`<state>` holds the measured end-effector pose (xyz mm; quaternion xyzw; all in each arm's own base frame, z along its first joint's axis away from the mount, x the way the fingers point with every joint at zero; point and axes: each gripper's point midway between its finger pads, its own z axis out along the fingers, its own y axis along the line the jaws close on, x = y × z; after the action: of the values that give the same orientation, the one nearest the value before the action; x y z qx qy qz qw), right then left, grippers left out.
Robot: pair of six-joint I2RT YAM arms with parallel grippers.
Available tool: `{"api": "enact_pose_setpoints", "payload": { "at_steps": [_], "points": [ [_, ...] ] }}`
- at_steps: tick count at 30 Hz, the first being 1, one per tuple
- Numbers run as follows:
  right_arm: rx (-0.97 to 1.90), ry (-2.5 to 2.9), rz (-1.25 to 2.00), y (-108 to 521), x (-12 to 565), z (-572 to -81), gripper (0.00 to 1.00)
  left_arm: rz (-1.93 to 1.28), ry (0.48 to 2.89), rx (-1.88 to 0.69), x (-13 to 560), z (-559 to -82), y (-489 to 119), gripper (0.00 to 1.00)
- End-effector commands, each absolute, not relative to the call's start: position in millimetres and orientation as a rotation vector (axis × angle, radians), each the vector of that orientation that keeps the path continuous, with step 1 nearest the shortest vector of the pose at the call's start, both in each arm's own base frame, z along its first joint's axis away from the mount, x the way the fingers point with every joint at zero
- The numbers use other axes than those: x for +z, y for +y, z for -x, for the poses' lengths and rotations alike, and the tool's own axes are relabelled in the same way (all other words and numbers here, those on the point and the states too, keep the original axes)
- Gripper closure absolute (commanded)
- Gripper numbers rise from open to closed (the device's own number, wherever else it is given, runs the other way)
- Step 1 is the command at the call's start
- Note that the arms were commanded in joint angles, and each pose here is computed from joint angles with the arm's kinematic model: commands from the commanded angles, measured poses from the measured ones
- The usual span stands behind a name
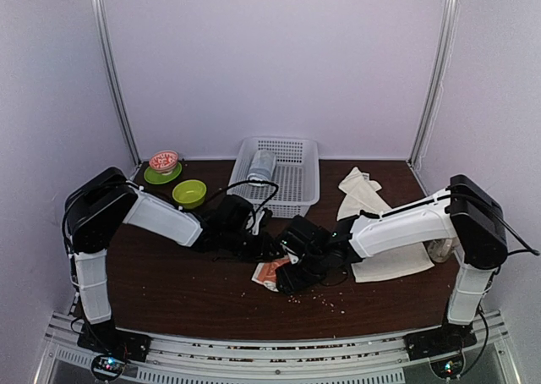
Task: Roll the towels
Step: Roll the towel from the center of the board.
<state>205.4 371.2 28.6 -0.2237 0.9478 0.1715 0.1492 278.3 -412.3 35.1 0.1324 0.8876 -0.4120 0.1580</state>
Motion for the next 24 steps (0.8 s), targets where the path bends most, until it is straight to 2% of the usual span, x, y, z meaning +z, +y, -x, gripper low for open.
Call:
{"api": "enact_pose_setpoints", "payload": {
  "at_steps": [1, 6, 12, 17, 24],
  "points": [
    [0.512, 2.704, 0.638, 358, 49, -202, 0.34, -0.312, 2.660, -1.049, -1, -271, -388, 0.83],
    [0.714, 2.623, 0.372, 348, 86, -223, 0.34, -0.283, 2.657, -1.030, 0, -272, -384, 0.84],
    [0.898, 2.621, 0.072, 345, 76, -241, 0.36, -0.248, 2.651, -1.027, 1, -268, -379, 0.84],
    [1.011, 2.622, -0.010, 363, 65, -249, 0.36, -0.243, 2.649, -1.024, 1, -265, -379, 0.84],
    [0.996, 2.684, -0.005, 373, 41, -251, 0.41, -0.253, 2.643, -1.027, 2, -264, -379, 0.84]
  ]
}}
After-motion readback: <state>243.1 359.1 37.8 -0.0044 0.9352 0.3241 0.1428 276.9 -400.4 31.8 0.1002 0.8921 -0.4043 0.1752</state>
